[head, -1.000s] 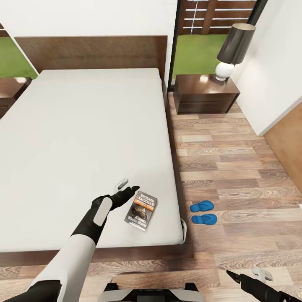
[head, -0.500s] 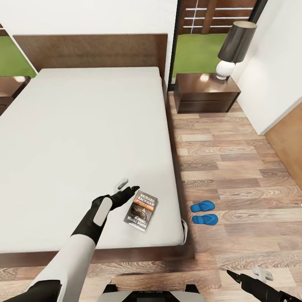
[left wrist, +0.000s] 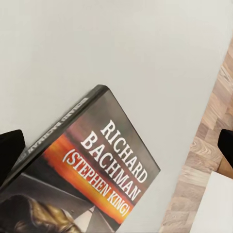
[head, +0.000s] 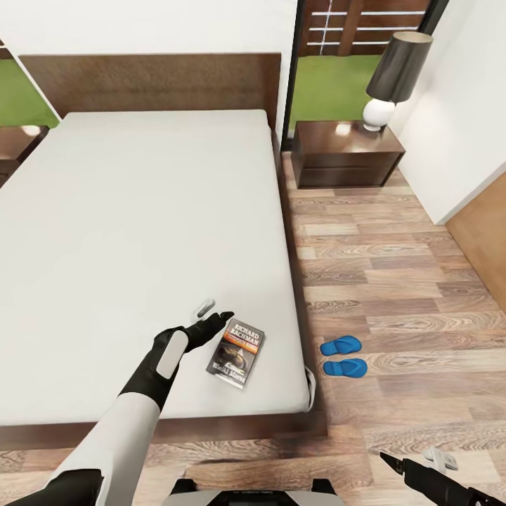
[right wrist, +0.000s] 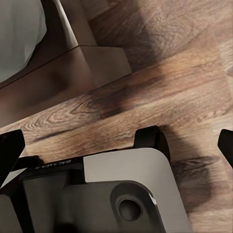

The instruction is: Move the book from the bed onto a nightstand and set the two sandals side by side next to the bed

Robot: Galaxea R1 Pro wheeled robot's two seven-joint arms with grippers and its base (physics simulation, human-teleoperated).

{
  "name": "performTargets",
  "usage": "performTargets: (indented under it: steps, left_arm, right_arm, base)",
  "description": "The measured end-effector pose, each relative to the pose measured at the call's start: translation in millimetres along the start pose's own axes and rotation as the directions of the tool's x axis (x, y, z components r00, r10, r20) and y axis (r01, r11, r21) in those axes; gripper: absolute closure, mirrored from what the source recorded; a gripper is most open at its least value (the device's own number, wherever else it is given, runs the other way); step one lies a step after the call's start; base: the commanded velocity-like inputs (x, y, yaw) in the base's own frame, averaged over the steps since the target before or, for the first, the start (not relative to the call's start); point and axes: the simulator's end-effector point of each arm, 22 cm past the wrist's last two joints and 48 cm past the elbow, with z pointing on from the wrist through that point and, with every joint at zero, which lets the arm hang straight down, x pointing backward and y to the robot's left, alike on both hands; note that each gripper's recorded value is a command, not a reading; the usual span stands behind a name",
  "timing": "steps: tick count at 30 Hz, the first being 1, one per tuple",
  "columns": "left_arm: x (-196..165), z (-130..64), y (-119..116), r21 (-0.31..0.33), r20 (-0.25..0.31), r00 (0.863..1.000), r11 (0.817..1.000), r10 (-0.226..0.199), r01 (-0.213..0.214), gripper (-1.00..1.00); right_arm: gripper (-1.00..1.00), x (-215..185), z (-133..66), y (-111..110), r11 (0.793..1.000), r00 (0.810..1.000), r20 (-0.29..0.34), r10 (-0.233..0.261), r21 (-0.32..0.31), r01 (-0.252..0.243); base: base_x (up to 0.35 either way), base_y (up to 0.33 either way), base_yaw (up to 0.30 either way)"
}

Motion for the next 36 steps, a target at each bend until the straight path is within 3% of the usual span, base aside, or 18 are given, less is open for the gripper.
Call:
performTargets:
  steps: [36]
  left_arm:
    - [7,30.3,21,0.0,-0.003,1.0,1.0,0.0,0.0,-1.0]
  right_arm:
    - [-1.0,2,35.5,-11,1.0,1.0,0.001,0.001,-0.001,-0.001]
  base:
    - [0.0,0.0,0.0]
